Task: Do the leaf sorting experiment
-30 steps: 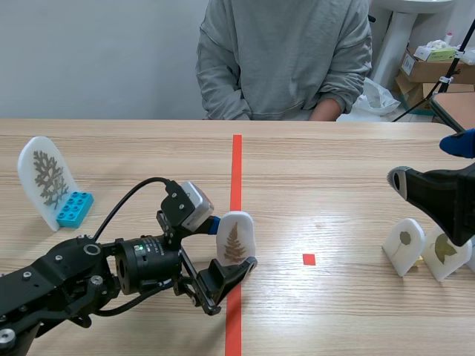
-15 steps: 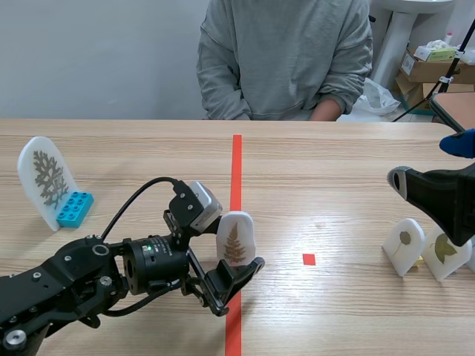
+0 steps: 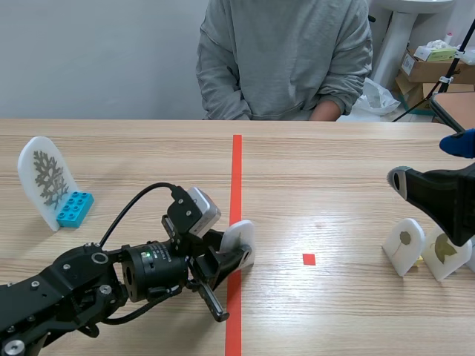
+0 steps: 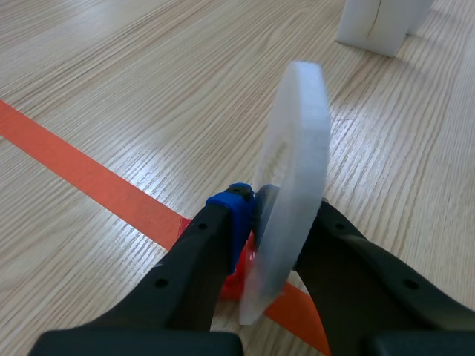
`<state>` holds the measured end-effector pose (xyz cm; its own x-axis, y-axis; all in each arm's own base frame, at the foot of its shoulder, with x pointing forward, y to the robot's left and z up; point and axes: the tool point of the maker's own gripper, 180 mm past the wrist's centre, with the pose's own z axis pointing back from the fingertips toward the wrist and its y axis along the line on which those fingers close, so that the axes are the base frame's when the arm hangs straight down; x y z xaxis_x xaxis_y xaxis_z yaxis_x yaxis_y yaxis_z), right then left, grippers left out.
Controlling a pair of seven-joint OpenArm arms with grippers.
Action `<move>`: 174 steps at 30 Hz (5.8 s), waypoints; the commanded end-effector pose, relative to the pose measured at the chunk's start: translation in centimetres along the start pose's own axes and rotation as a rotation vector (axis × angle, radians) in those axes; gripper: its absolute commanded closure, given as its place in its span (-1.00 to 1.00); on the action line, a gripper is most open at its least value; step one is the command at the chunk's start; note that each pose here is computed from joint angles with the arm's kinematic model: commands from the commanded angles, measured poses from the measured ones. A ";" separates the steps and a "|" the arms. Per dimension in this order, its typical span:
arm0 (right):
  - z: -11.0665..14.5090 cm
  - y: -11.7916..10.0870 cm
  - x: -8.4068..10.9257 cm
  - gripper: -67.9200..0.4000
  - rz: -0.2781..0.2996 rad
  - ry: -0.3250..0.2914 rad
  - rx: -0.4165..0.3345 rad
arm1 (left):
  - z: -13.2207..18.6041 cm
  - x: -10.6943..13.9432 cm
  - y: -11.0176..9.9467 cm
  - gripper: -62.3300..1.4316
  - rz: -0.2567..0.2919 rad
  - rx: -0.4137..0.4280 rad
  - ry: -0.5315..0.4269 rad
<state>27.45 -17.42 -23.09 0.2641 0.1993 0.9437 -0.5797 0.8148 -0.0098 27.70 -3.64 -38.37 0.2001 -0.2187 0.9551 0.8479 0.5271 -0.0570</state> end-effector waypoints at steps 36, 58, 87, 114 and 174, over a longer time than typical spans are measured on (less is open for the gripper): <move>0.2 -0.4 1.0 -0.83 0.014 -0.030 -0.002 | 3.3 5.0 4.5 0.82 0.162 0.185 -0.212; 0.0 -0.1 0.9 -0.83 -0.009 -0.043 -0.005 | 13.9 4.8 14.5 0.82 0.166 0.676 -0.243; 0.0 -0.1 0.9 -0.83 -0.013 -0.046 -0.006 | 17.1 -1.8 16.8 0.82 0.222 0.900 -0.056; 0.0 -0.1 0.9 -0.83 -0.013 -0.047 -0.006 | 17.5 -3.2 16.5 -0.77 0.238 0.919 -0.063; 0.8 -2.1 -1.2 -0.83 0.005 0.055 -0.022 | 17.9 10.7 1.4 -0.99 0.014 0.313 -0.176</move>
<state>27.37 -19.27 -24.75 0.3253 0.2339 0.9162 -0.5649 0.8251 -0.0101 22.17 9.79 -24.25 0.1332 -0.1036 0.9857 0.6451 0.7641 -0.0069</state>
